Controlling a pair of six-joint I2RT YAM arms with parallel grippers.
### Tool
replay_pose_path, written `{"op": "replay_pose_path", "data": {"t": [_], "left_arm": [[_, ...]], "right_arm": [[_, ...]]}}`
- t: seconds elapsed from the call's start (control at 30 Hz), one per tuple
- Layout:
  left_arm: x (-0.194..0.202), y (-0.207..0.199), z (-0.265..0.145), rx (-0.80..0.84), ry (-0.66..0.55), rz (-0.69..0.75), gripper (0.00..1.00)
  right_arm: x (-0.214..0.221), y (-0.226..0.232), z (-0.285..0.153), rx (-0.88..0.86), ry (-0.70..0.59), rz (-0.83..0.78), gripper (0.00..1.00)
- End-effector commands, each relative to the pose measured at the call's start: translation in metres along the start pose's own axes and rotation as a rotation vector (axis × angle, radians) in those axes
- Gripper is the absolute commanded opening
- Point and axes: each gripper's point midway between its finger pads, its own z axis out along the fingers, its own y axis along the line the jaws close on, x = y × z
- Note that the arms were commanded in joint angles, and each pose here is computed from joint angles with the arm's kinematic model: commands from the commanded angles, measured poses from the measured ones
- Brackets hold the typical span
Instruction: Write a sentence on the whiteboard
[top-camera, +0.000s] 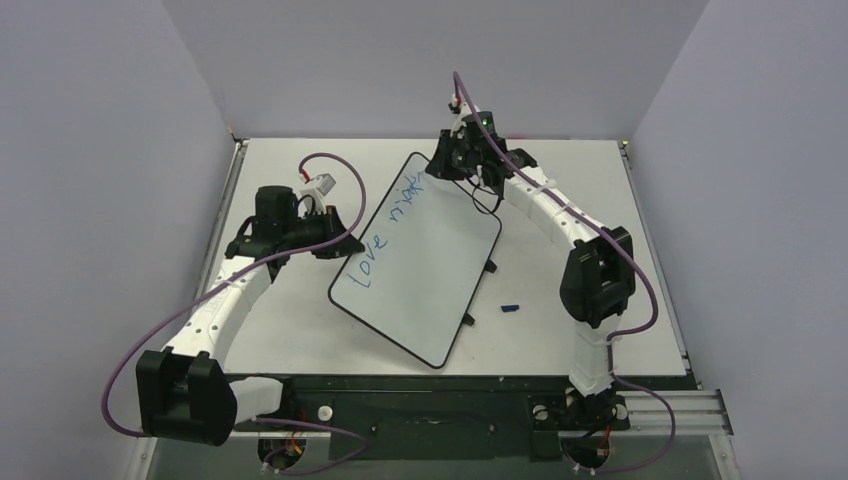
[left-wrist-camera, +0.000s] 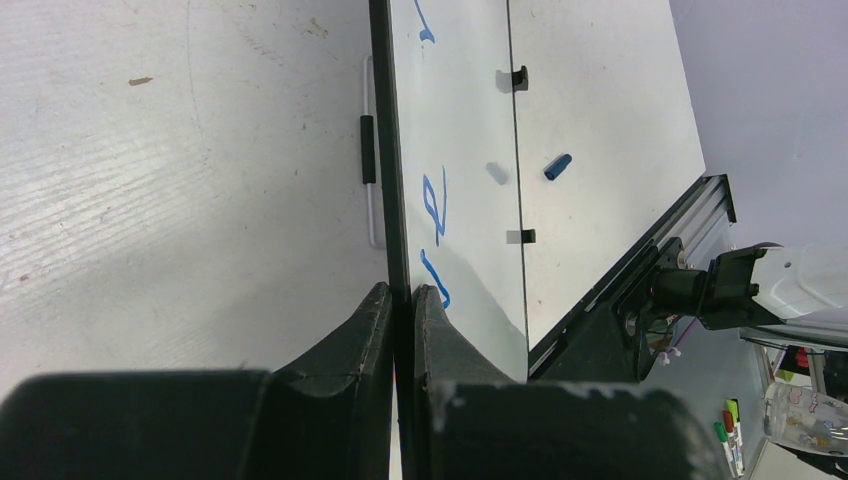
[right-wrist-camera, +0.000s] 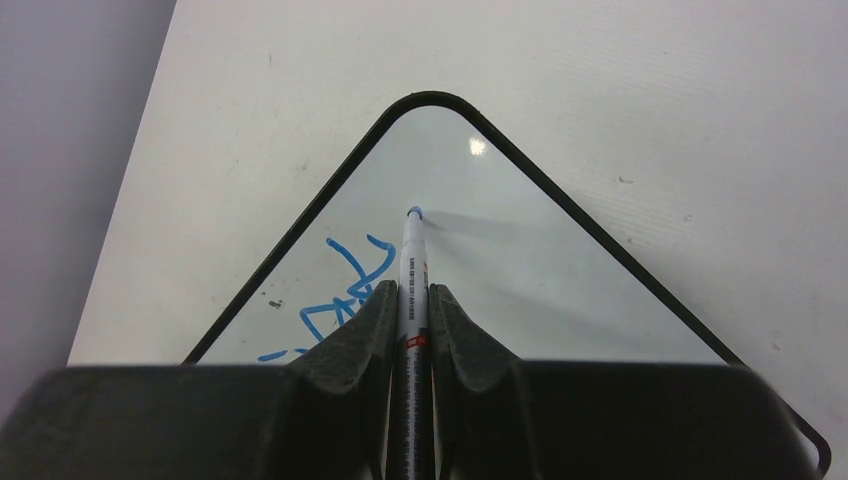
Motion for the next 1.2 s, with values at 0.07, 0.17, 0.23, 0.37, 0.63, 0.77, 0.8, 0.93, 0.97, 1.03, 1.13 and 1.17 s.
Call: {"op": "replay_pose_path", "data": {"t": [0.07,0.17,0.23,0.37,0.63,0.77,0.8,0.93,0.97,1.03,1.13,1.17], "left_arm": [[-0.020,-0.019,-0.003,0.057,-0.054,0.152,0.00],[-0.020,-0.019,-0.004,0.057,-0.057,0.153,0.00],[-0.021,-0.019,-0.004,0.057,-0.057,0.153,0.00],[-0.021,-0.019,-0.004,0.057,-0.058,0.155,0.00],[-0.020,-0.019,-0.004,0.058,-0.058,0.155,0.00],[-0.020,-0.019,-0.004,0.057,-0.056,0.155,0.00],[-0.020,-0.020,-0.004,0.058,-0.057,0.157,0.00],[-0.020,-0.019,-0.004,0.057,-0.056,0.155,0.00],[-0.020,-0.020,-0.003,0.058,-0.055,0.155,0.00],[-0.020,-0.019,-0.003,0.058,-0.055,0.155,0.00],[-0.019,-0.020,-0.003,0.059,-0.053,0.154,0.00],[-0.019,-0.020,-0.003,0.060,-0.051,0.154,0.00]], "right_arm": [[0.007,0.012,-0.013,-0.017,0.002,-0.022,0.00],[0.014,0.009,-0.015,-0.010,0.013,-0.020,0.00],[0.018,0.011,-0.017,-0.012,0.019,-0.023,0.00],[0.026,0.010,-0.019,-0.010,0.032,-0.032,0.00],[0.027,-0.003,-0.018,0.029,0.026,-0.028,0.00],[0.013,-0.008,-0.016,0.045,0.001,-0.021,0.00],[0.013,-0.012,-0.014,0.052,0.004,-0.017,0.00],[-0.005,-0.014,-0.012,0.062,-0.021,-0.015,0.00],[-0.006,-0.014,-0.011,0.065,-0.021,-0.016,0.00],[-0.010,-0.015,-0.012,0.070,-0.023,-0.017,0.00],[-0.015,-0.016,-0.019,0.084,-0.036,-0.024,0.00],[-0.018,-0.015,-0.025,0.084,-0.046,-0.028,0.00]]}}
